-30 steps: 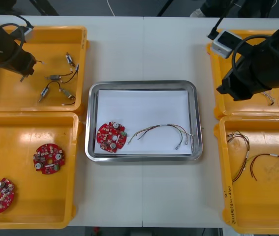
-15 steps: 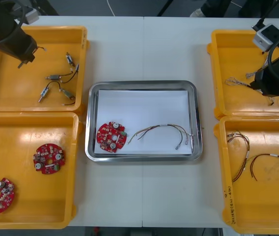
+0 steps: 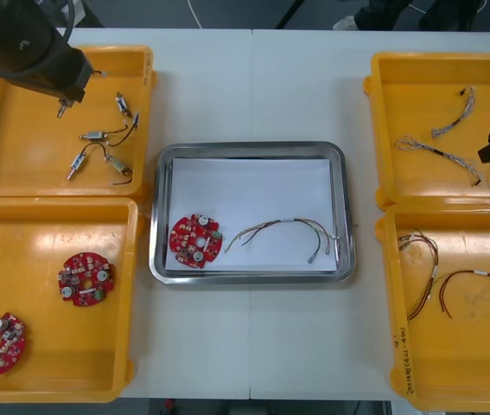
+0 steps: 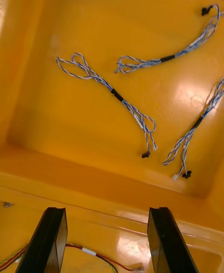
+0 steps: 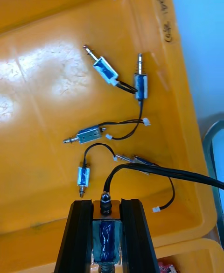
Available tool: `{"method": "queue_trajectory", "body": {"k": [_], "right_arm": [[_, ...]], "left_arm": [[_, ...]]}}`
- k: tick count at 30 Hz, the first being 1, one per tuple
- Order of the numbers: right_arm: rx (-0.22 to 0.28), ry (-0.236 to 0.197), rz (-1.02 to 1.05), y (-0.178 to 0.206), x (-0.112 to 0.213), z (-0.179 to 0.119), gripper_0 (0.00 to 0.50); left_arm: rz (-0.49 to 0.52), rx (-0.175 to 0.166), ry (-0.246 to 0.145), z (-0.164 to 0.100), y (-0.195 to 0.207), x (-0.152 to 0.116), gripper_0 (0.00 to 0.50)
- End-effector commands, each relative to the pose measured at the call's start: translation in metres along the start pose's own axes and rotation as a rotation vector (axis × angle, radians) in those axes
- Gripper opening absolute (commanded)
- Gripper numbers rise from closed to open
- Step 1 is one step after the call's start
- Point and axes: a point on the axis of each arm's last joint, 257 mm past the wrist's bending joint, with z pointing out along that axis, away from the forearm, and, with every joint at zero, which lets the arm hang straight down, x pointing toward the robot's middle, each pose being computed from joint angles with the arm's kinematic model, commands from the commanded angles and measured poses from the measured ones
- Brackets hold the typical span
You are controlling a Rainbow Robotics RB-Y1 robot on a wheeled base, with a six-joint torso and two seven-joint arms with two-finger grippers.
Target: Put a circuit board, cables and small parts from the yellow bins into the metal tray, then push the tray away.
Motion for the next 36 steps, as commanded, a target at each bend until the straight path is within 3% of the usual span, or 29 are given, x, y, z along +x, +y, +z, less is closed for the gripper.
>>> {"method": "queue_trajectory", "body": {"k": [1,8,17,26,36], "right_arm": [[0.069,0.017,0.077,-0.044,0.000,-0.014,0.500],[0.057,0.042,0.142,-0.062,-0.004,-0.012,0.500],[0.029,0.074,0.168,-0.063,-0.009,-0.002,0.500],[0.017,0.058,0.221,-0.084,-0.027,0.018,0.500],[0.060,0.017,0.235,-0.115,-0.042,0.034,0.500]], "left_arm": [[-0.116,0.011,-0.012,-0.008,-0.032,0.002,0.001],[-0.160,0.031,-0.013,-0.009,-0.082,0.006,0.001],[-0.227,0.016,-0.029,0.017,-0.137,0.014,0.002],[-0.271,0.049,-0.037,0.045,-0.171,0.017,0.001],[-0.285,0.026,-0.021,0.087,-0.173,0.026,0.000]]}}
